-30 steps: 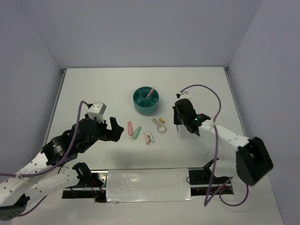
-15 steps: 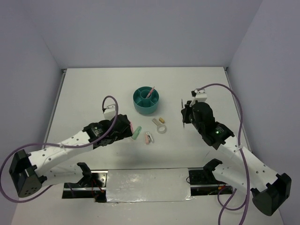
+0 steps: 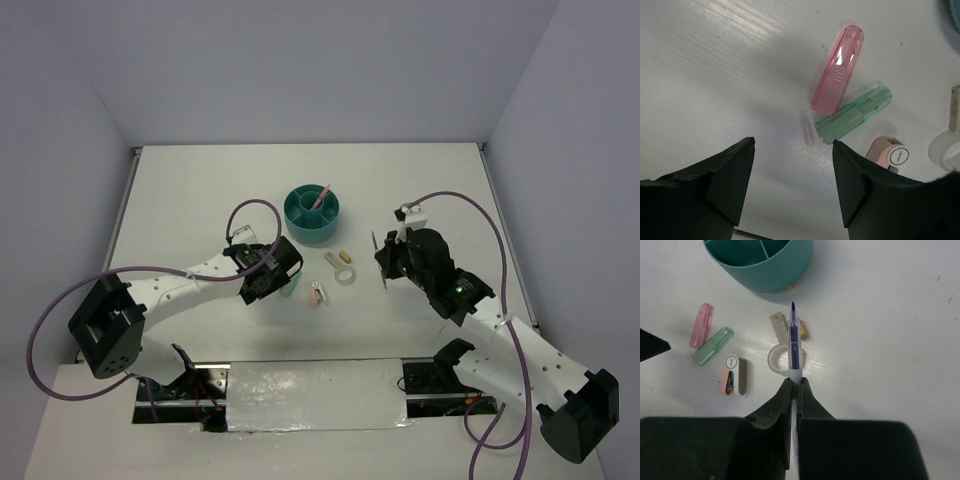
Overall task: Sort the stationery into containers
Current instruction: Close the pen cap on the pen.
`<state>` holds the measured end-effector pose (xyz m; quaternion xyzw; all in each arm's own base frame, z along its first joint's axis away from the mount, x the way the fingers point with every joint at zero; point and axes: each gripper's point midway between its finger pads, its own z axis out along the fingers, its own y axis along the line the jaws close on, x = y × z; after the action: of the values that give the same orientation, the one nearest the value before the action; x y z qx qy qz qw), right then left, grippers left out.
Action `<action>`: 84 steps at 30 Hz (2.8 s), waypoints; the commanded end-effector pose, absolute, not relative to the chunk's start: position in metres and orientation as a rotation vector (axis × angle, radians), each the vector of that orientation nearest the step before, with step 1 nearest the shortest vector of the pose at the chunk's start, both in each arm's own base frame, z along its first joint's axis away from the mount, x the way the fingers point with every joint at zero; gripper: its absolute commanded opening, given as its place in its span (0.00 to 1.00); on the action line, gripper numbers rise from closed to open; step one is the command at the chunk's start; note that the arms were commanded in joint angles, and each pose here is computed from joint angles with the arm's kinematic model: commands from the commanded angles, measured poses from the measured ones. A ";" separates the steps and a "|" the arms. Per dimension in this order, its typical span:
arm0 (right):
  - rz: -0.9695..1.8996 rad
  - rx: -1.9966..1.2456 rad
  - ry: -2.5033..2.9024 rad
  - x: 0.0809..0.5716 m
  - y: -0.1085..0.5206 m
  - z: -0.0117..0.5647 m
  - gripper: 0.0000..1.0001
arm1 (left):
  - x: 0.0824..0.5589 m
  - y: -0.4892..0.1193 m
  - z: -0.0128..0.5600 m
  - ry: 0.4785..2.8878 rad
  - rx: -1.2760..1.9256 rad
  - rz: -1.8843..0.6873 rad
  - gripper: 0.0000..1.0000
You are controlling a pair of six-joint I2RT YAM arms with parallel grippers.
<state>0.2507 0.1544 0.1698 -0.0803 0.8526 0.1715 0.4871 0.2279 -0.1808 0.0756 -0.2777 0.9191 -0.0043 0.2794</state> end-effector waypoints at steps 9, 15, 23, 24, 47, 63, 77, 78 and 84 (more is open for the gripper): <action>0.527 -0.250 1.959 0.246 0.168 0.195 0.00 | 0.233 -0.197 0.059 2.522 -0.819 -0.015 0.71; 0.526 -0.260 1.979 0.247 0.170 0.186 0.00 | 0.230 -0.196 0.051 2.535 -0.846 0.014 0.66; 0.524 -0.267 1.984 0.248 0.172 0.183 0.00 | 0.228 -0.190 0.043 2.537 -0.872 0.018 0.66; 0.528 -0.271 1.986 0.248 0.173 0.183 0.00 | 0.228 -0.189 0.042 2.538 -0.878 0.020 0.66; 0.537 -0.289 2.011 0.249 0.178 0.171 0.00 | 0.221 -0.181 0.017 2.575 -0.918 0.058 0.64; 0.548 -0.302 2.011 0.249 0.181 0.170 0.00 | 0.210 -0.175 0.007 2.607 -0.924 0.094 0.59; 0.572 -0.313 1.964 0.245 0.180 0.179 0.00 | 0.197 -0.175 -0.008 2.691 -0.871 0.123 0.28; 0.576 -0.317 1.963 0.244 0.181 0.179 0.00 | 0.193 -0.174 -0.010 2.705 -0.868 0.129 0.20; 0.674 -0.396 1.940 0.234 0.195 0.183 0.00 | 0.172 -0.166 -0.020 2.768 -0.778 0.058 0.00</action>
<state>0.2387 0.1801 0.1672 -0.1338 0.8299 0.2397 0.4856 0.2148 -0.1839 0.0133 -0.2994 0.9321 -0.0114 0.2035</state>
